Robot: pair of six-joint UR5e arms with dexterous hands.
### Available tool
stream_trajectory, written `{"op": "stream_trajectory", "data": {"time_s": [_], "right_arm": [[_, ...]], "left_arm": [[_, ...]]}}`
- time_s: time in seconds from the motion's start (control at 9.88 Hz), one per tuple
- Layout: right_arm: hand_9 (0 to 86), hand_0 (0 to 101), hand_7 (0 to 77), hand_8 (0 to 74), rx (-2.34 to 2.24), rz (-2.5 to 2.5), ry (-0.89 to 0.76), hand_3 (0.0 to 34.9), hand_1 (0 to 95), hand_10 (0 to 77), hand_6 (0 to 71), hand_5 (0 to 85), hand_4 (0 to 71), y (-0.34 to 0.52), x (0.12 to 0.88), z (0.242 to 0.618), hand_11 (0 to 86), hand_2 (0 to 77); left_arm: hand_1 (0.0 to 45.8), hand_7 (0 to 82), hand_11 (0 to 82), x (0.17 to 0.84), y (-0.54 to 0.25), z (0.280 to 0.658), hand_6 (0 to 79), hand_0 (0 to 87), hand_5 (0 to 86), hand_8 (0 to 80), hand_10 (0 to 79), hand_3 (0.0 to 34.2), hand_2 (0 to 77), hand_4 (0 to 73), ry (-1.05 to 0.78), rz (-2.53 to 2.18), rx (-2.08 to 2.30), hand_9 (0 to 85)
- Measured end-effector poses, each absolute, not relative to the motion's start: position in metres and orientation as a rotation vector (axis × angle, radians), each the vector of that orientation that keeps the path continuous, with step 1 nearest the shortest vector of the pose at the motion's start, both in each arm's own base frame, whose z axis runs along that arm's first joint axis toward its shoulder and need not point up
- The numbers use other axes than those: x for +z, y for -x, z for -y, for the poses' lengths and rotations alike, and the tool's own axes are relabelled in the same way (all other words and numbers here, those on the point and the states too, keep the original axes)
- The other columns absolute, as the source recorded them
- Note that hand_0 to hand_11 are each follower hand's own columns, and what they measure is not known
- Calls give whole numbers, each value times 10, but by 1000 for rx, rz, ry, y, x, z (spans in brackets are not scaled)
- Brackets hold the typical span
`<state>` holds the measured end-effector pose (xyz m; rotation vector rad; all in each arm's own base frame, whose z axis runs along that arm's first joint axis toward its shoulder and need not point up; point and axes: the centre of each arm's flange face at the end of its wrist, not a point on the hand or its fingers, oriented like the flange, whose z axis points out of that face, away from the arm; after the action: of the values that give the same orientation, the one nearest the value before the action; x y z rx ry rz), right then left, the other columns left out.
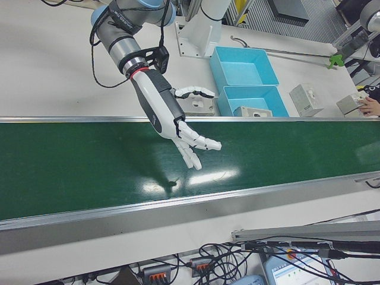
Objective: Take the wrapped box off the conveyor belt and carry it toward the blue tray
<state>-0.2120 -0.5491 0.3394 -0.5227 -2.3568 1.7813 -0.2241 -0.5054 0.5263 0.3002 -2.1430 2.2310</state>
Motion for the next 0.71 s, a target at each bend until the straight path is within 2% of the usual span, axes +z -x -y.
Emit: {"op": "stream_trajectory", "data": {"time_s": [0.1, 0.2, 0.71], "right_arm": [[54, 510, 218, 5, 1782, 2356, 523, 60, 202, 16, 98, 125, 125, 212, 340, 549, 33, 229], [49, 510, 240, 11, 1783, 2355, 523, 89, 180, 11, 98, 164, 185, 212, 341, 549, 33, 213], [76, 501, 262, 38, 1780, 2356, 530, 79, 180, 0, 98, 164, 196, 213, 340, 549, 22, 207]], "left_arm": [[0, 5, 5, 526, 224, 505, 0, 0, 11, 5, 5, 0, 11, 0, -300, 2143, 2231, 0], [0, 5, 0, 526, 224, 505, 0, 0, 11, 5, 0, 0, 11, 0, -300, 2143, 2231, 0], [0, 5, 0, 526, 224, 505, 0, 0, 11, 5, 0, 0, 11, 0, -300, 2143, 2231, 0]]}}
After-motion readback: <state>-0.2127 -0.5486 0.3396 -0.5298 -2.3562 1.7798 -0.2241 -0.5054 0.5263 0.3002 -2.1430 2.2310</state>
